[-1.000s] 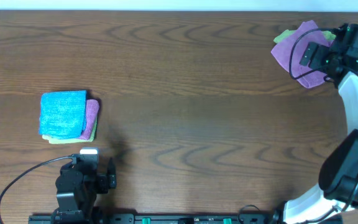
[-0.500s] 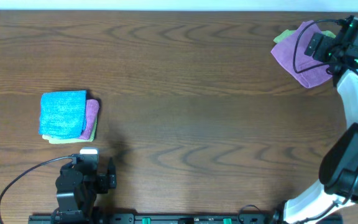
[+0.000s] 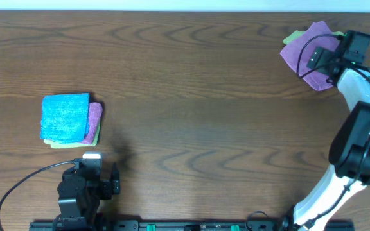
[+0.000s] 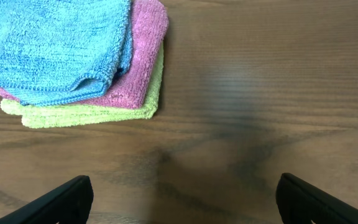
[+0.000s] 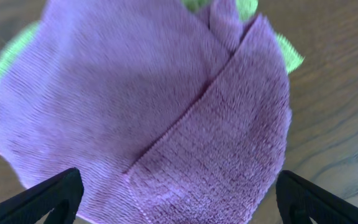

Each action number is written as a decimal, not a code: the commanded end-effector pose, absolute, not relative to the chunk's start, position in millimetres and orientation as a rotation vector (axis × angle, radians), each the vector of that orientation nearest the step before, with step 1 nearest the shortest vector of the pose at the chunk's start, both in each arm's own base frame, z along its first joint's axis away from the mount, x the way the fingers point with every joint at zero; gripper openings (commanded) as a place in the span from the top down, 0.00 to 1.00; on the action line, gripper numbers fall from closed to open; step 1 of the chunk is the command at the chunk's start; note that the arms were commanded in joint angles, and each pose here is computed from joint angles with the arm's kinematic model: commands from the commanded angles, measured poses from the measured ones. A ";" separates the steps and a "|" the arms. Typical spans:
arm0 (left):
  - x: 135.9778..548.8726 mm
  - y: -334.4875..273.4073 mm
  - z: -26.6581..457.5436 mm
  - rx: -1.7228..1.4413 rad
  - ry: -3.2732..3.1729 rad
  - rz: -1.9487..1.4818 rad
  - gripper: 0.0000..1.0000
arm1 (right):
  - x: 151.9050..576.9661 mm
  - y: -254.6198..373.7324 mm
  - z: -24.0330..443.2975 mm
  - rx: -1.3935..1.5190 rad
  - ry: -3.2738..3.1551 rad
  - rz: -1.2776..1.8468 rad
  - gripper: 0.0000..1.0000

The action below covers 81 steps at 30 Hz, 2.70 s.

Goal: Fold the cloth
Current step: 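Reach the right gripper to the purple cloth at top right, then pinch the purple cloth edge with the right gripper, then lift and drag the purple cloth toward table center with right gripper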

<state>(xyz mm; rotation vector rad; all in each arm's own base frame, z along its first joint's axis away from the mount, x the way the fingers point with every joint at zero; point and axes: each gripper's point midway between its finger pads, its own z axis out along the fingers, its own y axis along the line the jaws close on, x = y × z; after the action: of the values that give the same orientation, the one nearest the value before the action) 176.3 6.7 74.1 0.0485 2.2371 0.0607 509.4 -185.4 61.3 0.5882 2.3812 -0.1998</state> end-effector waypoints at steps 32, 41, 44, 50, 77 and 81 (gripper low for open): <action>169.2 8.4 53.8 0.044 2.301 0.071 0.05 | 488.0 -185.4 -3.6 0.667 2.547 -0.197 0.38; 169.2 8.4 53.8 0.044 2.301 0.071 0.05 | 483.3 -187.8 20.6 0.652 2.538 -0.235 0.70; 169.1 8.3 53.7 0.044 2.302 0.071 0.05 | 480.7 -188.0 39.4 0.652 2.521 -0.243 0.84; 169.1 8.3 53.7 0.044 2.302 0.071 0.05 | 466.6 -180.6 67.6 0.649 2.538 -0.240 0.99; 169.1 8.3 53.7 0.044 2.302 0.071 0.05 | 418.0 39.4 72.8 0.052 2.881 -0.117 0.99; 169.1 8.3 53.7 0.044 2.302 0.071 0.05 | 407.3 69.2 87.2 -0.056 2.872 -0.100 0.99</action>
<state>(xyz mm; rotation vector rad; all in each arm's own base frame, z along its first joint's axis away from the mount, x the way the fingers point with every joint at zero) 176.3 6.7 74.1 0.0485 2.2371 0.0607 407.2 53.7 61.4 -0.0280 2.9324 -0.1282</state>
